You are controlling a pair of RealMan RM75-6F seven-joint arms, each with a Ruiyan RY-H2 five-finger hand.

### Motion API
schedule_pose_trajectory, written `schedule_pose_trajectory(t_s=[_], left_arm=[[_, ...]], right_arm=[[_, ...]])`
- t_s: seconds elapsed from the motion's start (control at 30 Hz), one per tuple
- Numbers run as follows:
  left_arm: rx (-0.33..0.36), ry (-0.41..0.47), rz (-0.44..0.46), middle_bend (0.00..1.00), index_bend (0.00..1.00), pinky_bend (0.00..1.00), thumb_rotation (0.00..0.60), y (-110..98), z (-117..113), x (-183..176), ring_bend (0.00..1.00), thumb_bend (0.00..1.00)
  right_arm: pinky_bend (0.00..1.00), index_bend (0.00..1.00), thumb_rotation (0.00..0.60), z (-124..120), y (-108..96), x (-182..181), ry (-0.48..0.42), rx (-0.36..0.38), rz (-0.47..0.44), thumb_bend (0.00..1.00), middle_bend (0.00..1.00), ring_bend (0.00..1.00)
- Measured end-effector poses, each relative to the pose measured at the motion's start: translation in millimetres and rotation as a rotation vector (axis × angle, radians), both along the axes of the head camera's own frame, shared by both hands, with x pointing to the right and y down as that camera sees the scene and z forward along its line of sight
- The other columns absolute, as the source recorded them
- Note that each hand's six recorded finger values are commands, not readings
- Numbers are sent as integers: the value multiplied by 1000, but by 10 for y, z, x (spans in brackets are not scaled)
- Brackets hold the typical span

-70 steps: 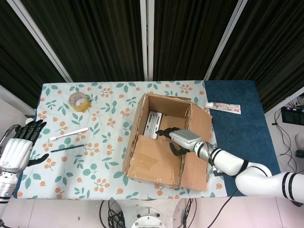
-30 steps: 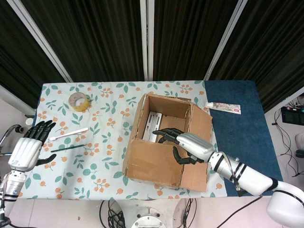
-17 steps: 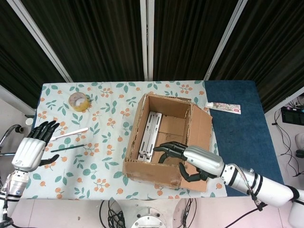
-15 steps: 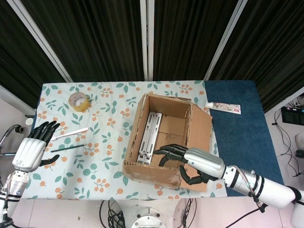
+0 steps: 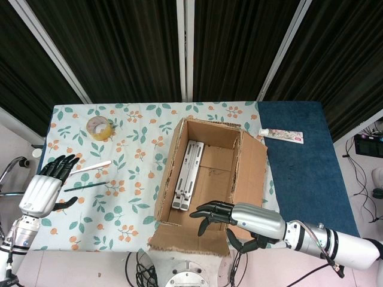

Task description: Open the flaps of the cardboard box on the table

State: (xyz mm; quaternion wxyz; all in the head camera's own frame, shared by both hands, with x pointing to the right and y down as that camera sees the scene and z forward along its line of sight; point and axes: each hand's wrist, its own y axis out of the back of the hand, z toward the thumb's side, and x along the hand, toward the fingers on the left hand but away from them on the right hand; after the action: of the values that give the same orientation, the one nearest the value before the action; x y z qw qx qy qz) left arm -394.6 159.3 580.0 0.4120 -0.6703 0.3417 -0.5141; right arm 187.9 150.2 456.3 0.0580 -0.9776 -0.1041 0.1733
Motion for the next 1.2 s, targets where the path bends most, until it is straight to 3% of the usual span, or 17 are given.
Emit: schedule_pose_trajectory(t_s=[0.23, 0.4, 0.47, 0.57, 0.63, 0.77, 0.87, 1.03, 1.07, 1.2], left_arm=[[-4, 2, -2, 65, 52, 184, 600, 13, 19, -7, 59, 157], [6, 10, -15, 65, 52, 184, 600, 27, 16, -33, 58, 157], [12, 11, -21, 65, 53, 184, 600, 46, 8, -54, 58, 155], [19, 10, -35, 65, 53, 184, 600, 99, -4, -101, 58, 142], [16, 4, -48, 65, 53, 183, 600, 151, -10, -145, 58, 131], [5, -6, -72, 65, 53, 183, 600, 240, -13, -196, 58, 116], [5, -39, -74, 65, 53, 184, 600, 296, -9, -223, 58, 116], [12, -91, -114, 65, 53, 183, 600, 429, -9, -315, 58, 116], [12, -94, -118, 65, 53, 184, 600, 444, -3, -329, 58, 117], [0, -99, -131, 65, 53, 183, 600, 497, 43, -379, 59, 116]], right_arm=[[0, 0, 600, -31, -67, 64, -2, 65, 22, 840, 254, 0], [0, 0, 600, 6, -148, 258, 72, 218, 63, 776, 56, 0], [0, 0, 600, 45, -185, 391, 129, 321, 89, 654, 2, 0], [0, 0, 600, 122, -238, 627, 235, 510, 141, 495, 0, 0], [0, 0, 600, 183, -261, 794, 315, 642, 179, 477, 0, 0], [0, 0, 600, 412, -225, 1337, 572, 924, 327, 477, 0, 0], [0, 0, 600, 605, -89, 1706, 765, 1041, 441, 477, 0, 0], [0, 0, 600, 870, 131, 2259, 1039, 1083, 516, 481, 0, 0], [0, 0, 600, 946, 222, 2441, 1102, 1061, 554, 481, 0, 0], [0, 0, 600, 1102, 484, 2882, 1204, 960, 690, 481, 0, 0]])
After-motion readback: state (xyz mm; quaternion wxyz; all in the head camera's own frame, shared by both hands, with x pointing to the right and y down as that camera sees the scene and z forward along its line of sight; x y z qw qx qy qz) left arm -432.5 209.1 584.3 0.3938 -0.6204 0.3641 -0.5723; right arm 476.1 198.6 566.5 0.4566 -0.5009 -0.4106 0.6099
